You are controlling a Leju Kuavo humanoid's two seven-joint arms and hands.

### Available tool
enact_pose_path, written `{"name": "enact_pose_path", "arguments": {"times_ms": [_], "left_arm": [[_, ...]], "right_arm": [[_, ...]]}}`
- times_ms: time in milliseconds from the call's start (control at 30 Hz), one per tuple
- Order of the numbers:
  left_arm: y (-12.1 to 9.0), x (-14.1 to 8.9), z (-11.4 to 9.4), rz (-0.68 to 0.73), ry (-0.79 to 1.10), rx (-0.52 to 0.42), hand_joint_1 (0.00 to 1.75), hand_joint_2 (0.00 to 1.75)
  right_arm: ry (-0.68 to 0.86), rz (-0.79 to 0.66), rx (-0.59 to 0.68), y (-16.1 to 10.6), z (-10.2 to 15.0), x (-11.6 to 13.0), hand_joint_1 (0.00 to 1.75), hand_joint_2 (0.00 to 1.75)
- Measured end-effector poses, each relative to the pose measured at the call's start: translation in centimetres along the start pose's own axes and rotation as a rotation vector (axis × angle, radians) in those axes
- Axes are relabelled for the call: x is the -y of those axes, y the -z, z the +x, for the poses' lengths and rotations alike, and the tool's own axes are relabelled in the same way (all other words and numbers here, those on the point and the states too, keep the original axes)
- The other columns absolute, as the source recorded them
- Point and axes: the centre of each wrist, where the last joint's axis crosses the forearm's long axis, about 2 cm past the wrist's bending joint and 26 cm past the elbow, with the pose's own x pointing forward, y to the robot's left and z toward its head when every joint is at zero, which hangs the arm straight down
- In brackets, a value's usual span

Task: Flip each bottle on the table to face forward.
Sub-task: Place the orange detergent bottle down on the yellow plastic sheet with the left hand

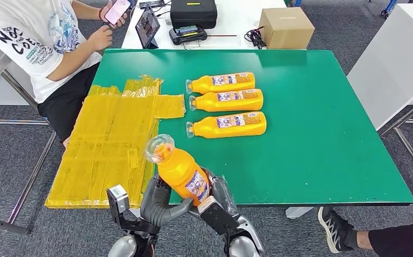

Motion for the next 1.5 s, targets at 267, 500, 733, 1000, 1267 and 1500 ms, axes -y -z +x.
{"name": "enact_pose_path", "arguments": {"times_ms": [267,500,733,1000,1267,1500], "left_arm": [[-0.2,0.1,-0.3,-0.009,-0.004,-0.022,0.00,1.75],[-0.7,-0.7,-0.9,0.023,0.027,-0.054,0.00,1.75],[-1.3,-1.4,-1.5,0.055,0.030,-0.085,0.00,1.75],[-1.4,-1.7,-1.7,0.064,0.027,-0.095,0.53,1.75],[-1.5,-1.8,-1.7,0.060,0.008,-0.090,1.75,1.75],[-1.5,-1.9,-1.7,0.051,0.003,-0.078,1.75,1.75]], "right_arm": [[-0.011,0.111,-0.028,0.4,-0.7,-1.7,1.75,1.75],[0.004,0.193,-0.073,0.4,-1.7,-2.8,1.75,1.75],[0.005,0.258,-0.113,0.0,-2.6,-3.5,1.75,1.75],[0.002,0.301,-0.133,-0.3,-3.1,-3.9,1.75,1.75],[-0.009,0.321,-0.132,-0.1,-3.2,-3.9,1.75,1.75],[-0.013,0.327,-0.130,-0.1,-3.2,-3.9,1.75,1.75]]}}
